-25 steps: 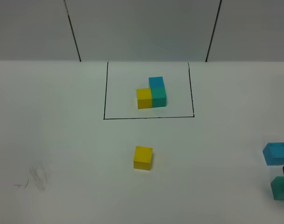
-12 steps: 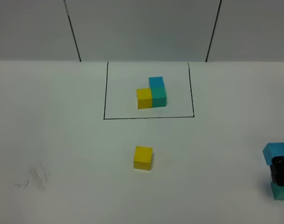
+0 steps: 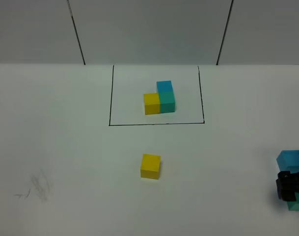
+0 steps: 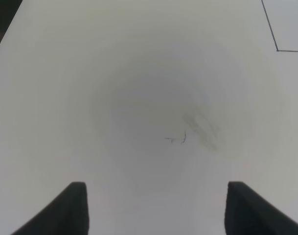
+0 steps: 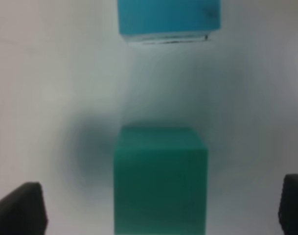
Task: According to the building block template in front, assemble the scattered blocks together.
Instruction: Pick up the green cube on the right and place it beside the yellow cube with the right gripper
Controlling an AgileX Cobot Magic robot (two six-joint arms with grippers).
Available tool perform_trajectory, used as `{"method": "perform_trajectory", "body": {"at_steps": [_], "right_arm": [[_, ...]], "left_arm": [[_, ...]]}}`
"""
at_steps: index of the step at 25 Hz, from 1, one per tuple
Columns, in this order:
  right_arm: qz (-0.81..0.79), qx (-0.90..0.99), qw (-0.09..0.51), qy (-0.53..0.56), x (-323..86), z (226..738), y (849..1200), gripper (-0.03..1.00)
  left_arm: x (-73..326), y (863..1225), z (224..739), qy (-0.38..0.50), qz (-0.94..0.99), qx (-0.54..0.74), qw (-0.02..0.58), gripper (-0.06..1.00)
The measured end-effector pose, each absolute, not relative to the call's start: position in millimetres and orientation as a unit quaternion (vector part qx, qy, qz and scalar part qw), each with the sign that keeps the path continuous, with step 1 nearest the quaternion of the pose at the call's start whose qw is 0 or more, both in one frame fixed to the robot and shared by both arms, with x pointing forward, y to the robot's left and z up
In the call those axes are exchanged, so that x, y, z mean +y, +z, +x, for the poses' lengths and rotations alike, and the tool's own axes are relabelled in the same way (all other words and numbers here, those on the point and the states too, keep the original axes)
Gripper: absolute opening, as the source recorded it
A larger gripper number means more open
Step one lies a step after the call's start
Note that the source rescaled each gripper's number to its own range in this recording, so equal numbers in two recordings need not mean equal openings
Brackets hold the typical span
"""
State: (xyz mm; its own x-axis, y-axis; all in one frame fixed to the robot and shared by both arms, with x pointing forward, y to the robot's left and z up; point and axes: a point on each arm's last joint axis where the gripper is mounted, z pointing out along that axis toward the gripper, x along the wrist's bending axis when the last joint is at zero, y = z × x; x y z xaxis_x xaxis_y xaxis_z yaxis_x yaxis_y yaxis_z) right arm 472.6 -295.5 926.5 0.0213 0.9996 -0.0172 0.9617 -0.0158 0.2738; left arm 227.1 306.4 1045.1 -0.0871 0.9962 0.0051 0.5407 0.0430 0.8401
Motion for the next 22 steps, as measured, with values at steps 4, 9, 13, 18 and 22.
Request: {"method": "perform_trajectory", "body": {"at_steps": [4,9,13,18,22], "right_arm": [[0.71,0.692,0.098,0.088,-295,475,918,0.95],[0.714,0.69,0.09,0.085,-294,477,910,0.89],[0.715,0.69,0.083,0.078,-294,478,905,0.78],[0.715,0.69,0.082,0.076,-294,478,902,0.52],[0.715,0.69,0.081,0.075,-294,478,902,0.27]], "left_arm": [[306,1045,227,0.354,0.594,0.647,0.322,0.36],[306,1045,227,0.354,0.594,0.647,0.321,0.36],[306,1045,227,0.354,0.594,0.647,0.321,0.36],[306,1045,227,0.354,0.594,0.647,0.321,0.36],[306,1045,227,0.354,0.594,0.647,0.321,0.36]]}}
